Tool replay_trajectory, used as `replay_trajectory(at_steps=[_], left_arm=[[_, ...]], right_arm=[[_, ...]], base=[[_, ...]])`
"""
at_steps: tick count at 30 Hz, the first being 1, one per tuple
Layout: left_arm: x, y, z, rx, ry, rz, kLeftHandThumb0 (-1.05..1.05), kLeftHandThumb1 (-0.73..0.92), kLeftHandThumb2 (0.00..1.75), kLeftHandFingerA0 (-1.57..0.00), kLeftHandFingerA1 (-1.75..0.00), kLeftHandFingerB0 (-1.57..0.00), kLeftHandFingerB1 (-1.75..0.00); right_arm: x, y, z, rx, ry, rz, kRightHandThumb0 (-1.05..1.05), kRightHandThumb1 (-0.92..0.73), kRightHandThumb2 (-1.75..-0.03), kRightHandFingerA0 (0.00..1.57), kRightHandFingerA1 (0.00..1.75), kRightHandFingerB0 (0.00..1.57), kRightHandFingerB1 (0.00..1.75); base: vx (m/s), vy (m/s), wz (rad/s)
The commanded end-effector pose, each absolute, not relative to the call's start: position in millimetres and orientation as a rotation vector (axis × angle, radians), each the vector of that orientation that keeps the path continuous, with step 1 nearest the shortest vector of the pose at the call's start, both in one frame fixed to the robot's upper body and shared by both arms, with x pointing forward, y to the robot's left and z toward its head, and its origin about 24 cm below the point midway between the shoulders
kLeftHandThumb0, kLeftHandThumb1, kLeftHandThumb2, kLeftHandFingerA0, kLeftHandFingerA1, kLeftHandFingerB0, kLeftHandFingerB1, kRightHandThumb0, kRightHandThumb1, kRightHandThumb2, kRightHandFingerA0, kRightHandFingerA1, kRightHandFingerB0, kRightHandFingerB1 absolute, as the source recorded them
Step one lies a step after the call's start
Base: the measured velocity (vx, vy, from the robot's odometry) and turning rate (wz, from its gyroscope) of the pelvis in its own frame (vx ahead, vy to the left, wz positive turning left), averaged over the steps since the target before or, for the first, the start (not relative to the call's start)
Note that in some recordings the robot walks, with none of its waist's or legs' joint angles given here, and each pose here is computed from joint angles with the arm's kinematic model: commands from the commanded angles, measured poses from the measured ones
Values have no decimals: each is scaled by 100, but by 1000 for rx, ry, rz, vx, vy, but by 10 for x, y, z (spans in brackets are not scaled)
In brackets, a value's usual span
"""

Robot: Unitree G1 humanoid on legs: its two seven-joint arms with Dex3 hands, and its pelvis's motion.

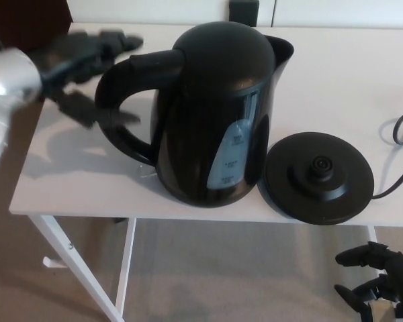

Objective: The robot walk towards a table in front and uses its left hand to pick up the pot from the base and places it on the table

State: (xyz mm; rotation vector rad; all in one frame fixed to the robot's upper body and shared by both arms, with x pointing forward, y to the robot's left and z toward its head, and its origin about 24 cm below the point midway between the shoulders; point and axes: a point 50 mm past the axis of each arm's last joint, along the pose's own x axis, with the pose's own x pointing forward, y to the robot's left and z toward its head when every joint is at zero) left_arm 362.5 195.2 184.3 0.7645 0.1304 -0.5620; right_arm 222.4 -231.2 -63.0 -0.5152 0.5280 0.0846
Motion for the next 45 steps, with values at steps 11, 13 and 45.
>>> replay_trajectory(at_steps=[11, 13, 45], left_arm=[[3224, 2787, 2623, 407, -69, -437, -93, 51, 60, 0, 0, 0, 0], [3041, 3099, 2740, 339, -87, -405, -96, 52, 59, 0, 0, 0, 0], [760, 3033, -942, 129, 856, -60, -93, 78, 112, -7, -11, -9, -16]], right_arm=[[2100, -2395, -677, -542, 563, 78, -87, -29, -98, 68, 93, 48, 83], [2094, -2412, -703, -538, 578, 73, -84, -32, -86, 62, 93, 47, 85], [1485, -2626, -1038, -384, 714, -22, -105, -73, -67, 36, 93, 32, 83]], base=[[0, 0, 0], [0, 0, 0], [0, 0, 0]])
